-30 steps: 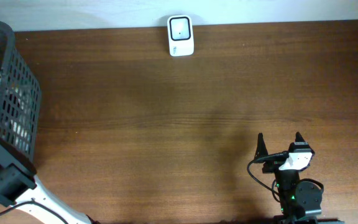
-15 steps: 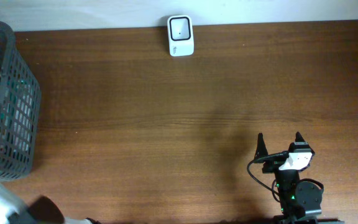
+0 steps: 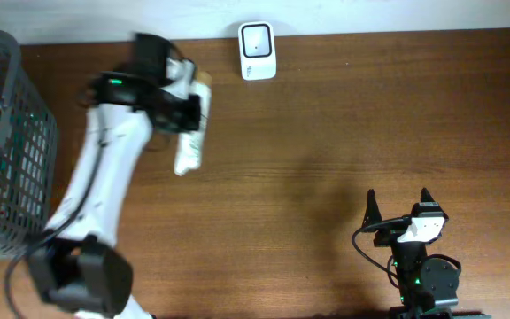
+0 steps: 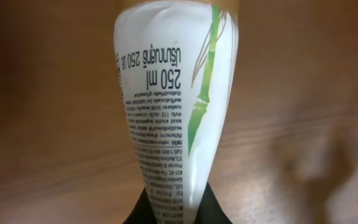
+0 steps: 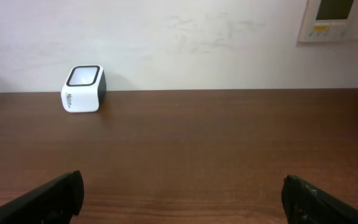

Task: Scan the item barcode
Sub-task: 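Grasp the white tube with the left gripper and place it on table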

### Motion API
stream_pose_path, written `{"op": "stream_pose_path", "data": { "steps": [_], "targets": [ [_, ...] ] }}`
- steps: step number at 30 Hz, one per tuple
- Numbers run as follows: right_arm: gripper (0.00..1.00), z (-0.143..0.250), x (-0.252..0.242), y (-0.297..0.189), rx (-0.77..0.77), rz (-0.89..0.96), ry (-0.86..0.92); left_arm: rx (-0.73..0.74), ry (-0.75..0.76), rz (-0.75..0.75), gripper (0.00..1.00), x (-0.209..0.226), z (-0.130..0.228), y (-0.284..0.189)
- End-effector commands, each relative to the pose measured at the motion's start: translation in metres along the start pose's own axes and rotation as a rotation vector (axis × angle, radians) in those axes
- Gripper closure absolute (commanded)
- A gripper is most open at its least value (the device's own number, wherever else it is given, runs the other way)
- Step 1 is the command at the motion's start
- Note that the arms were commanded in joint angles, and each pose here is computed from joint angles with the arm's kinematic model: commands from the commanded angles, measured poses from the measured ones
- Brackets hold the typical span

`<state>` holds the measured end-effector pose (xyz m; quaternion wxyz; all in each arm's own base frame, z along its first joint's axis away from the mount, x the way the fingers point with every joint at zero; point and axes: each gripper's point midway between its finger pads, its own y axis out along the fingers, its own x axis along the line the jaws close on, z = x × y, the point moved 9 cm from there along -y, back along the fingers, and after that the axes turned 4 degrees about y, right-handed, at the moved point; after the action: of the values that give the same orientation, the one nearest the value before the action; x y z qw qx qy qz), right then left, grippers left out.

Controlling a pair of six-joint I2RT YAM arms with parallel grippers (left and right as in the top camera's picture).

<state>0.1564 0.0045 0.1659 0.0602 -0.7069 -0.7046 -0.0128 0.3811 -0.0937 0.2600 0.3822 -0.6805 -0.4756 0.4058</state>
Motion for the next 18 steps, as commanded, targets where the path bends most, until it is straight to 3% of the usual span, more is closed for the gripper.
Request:
{"op": "stream_pose_path", "data": {
  "steps": [1, 5, 9, 12, 13, 14, 16, 18],
  "targets": [
    [0.02, 0.002, 0.001, 0.000, 0.004, -0.004, -0.004, 0.069, -0.110, -0.003, 1.00, -0.025, 0.007, 0.050],
    [0.02, 0.002, 0.001, 0.000, 0.004, -0.004, -0.004, 0.167, -0.171, -0.142, 1.00, -0.041, 0.021, 0.111],
    [0.02, 0.002, 0.001, 0.000, 0.004, -0.004, -0.004, 0.172, -0.124, -0.299, 1.00, -0.042, 0.029, 0.134],
    [0.02, 0.002, 0.001, 0.000, 0.004, -0.004, -0.004, 0.178, -0.101, -0.314, 1.00, -0.048, 0.032, 0.143],
    [0.02, 0.002, 0.001, 0.000, 0.004, -0.004, -0.004, 0.181, -0.097, -0.313, 0.85, -0.050, 0.033, 0.144],
    [0.02, 0.002, 0.001, 0.000, 0.004, -0.004, -0.004, 0.181, -0.092, -0.311, 0.61, -0.052, 0.033, 0.145],
    [0.02, 0.002, 0.001, 0.000, 0.004, -0.004, -0.004, 0.178, -0.090, -0.310, 0.44, -0.053, 0.032, 0.144],
    [0.02, 0.002, 0.001, 0.000, 0.004, -0.004, -0.004, 0.166, -0.092, -0.288, 0.36, -0.057, 0.026, 0.139]
  ]
}}
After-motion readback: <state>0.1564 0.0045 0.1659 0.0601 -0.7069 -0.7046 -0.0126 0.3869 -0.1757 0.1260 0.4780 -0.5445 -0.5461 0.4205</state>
